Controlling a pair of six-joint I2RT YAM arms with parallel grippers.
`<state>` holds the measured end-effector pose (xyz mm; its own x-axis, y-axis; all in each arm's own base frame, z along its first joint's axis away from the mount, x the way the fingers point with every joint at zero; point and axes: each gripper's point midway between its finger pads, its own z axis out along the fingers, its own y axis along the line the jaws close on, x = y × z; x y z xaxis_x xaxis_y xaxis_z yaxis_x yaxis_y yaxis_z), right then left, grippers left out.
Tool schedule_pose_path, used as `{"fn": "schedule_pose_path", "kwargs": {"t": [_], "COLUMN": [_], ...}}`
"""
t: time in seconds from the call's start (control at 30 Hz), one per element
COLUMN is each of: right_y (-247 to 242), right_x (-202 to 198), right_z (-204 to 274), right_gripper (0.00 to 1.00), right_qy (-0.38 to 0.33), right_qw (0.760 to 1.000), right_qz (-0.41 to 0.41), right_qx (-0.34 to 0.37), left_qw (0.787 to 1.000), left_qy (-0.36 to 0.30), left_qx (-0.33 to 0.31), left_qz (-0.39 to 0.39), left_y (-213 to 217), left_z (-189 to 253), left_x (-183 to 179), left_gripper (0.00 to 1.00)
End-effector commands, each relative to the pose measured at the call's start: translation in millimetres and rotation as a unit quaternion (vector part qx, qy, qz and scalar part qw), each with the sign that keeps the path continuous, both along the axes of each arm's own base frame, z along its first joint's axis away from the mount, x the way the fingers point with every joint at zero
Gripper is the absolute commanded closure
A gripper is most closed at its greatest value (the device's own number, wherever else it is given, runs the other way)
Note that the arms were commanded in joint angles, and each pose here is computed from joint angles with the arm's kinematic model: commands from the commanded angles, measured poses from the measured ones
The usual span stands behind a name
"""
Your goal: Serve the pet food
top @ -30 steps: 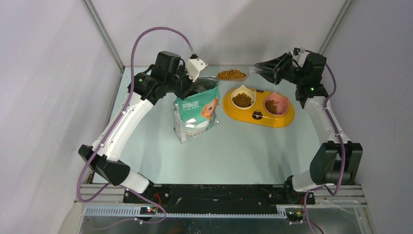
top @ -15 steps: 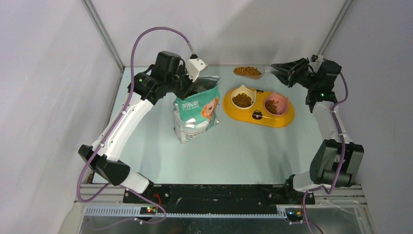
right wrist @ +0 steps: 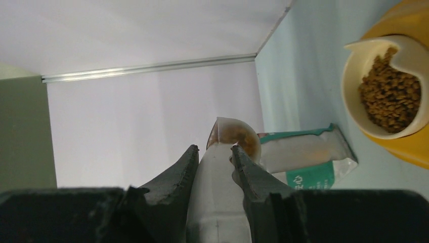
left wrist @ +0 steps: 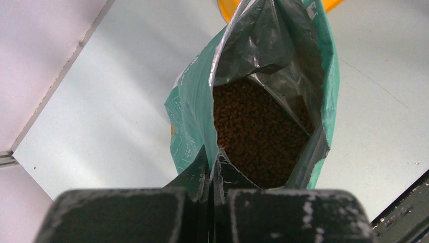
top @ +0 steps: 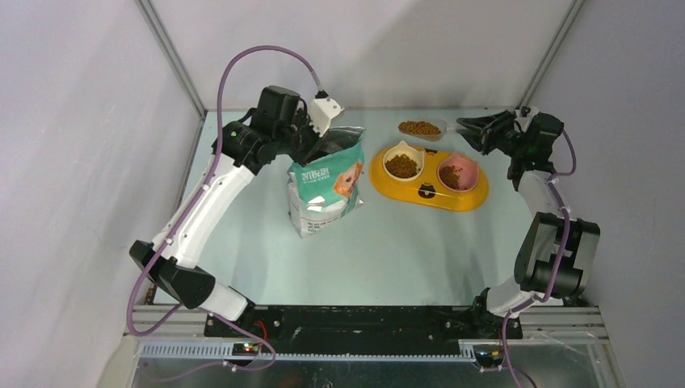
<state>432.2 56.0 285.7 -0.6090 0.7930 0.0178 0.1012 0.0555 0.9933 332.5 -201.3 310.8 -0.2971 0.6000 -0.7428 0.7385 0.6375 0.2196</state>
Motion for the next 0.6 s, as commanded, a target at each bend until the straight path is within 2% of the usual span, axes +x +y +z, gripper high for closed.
{"fn": "schedule_pose_path", "kwargs": {"t": [0.0, 0.57], "right_y": [-12.2, -39.7], "right_x": [9.6, 29.8], "right_z": [-11.0, -80.5], "right_gripper": [1.00, 1.00], "right_qy": [-0.028, -0.003], "right_qw": [0.999, 0.987], "right_qz": [-0.017, -0.068], "right_qx": [-0.036, -0.148], "left_qw": [1.000, 1.000], "left_qy": [0.005, 0.007], "left_qx": [0.015, 0.009], "left_qz": [-0.002, -0.006], "left_y": [5.5, 7.7], "left_z": [-7.1, -7.2], "left_x": [-5.5, -14.0], "left_gripper": [1.00, 1.00]}}
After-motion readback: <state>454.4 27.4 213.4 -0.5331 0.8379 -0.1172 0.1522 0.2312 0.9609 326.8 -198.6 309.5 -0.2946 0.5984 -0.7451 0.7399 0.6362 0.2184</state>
